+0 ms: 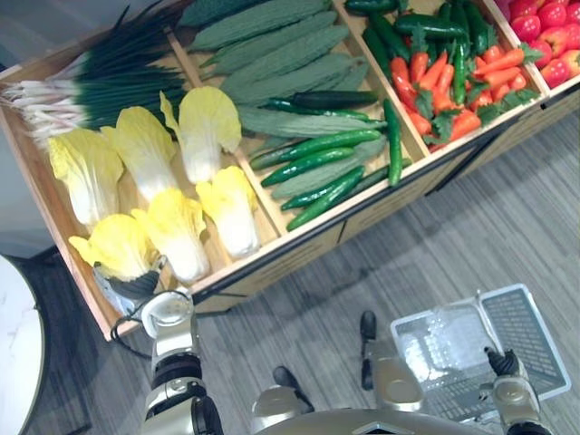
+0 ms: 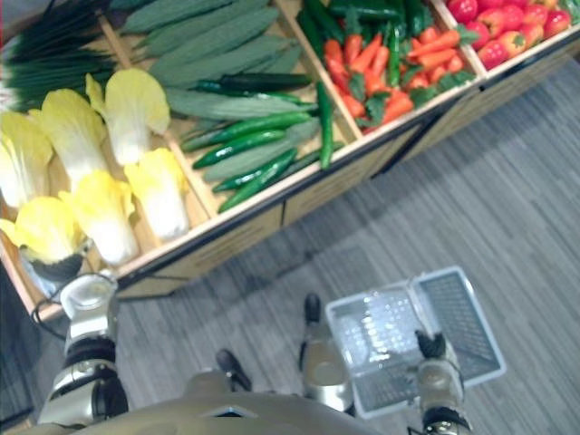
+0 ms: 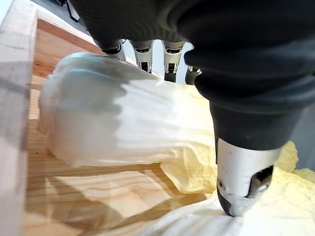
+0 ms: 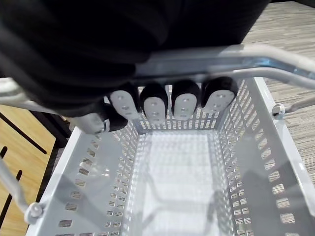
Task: Pick vegetable in the basket
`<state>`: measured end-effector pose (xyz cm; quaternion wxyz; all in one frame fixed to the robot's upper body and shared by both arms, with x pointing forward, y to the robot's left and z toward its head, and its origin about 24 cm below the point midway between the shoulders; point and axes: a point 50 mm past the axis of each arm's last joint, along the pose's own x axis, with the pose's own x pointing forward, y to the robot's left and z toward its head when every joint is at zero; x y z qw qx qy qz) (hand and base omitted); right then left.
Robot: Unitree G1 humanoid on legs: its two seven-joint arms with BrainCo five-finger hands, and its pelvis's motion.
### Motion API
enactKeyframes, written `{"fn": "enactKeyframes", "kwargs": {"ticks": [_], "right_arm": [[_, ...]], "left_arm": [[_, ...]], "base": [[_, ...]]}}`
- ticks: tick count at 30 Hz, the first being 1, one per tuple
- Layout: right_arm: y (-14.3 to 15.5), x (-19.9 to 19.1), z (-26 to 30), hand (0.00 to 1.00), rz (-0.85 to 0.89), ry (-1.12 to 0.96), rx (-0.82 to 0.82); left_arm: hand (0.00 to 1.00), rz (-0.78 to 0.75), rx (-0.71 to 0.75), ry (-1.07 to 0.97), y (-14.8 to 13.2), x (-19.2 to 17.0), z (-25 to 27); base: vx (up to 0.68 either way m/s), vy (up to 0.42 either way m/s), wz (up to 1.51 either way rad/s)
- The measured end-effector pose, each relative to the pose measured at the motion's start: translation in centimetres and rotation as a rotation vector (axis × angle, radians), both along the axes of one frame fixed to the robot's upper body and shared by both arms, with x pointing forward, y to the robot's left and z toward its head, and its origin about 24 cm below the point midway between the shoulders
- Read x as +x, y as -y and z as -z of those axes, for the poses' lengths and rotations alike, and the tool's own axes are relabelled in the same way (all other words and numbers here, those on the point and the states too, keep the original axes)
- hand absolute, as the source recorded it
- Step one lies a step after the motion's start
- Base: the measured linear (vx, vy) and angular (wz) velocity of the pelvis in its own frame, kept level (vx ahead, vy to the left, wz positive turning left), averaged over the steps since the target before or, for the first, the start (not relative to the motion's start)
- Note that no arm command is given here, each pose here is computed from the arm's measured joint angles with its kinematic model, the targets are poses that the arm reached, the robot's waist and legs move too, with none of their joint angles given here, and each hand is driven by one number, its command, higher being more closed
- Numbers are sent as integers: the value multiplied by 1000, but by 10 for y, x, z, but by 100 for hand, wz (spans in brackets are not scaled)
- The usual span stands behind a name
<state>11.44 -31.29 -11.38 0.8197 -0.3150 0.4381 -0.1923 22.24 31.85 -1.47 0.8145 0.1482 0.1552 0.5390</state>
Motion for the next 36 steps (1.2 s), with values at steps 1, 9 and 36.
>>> {"fn": "enactKeyframes", "kwargs": {"ticks": [1, 9, 36], "right_arm": [[-1, 1, 0, 100, -8, -1, 1], [-2, 2, -1, 100, -18, 10, 0], [-4, 23, -4, 100, -35, 34, 12]], "left_arm": [[0, -5, -4, -2, 0, 0, 1], [0, -70, -99, -21, -4, -5, 14], [100, -102, -121, -107, -24, -10, 20]], "base": [[-24, -27, -3], [-28, -48, -4], [-37, -51, -4]]}}
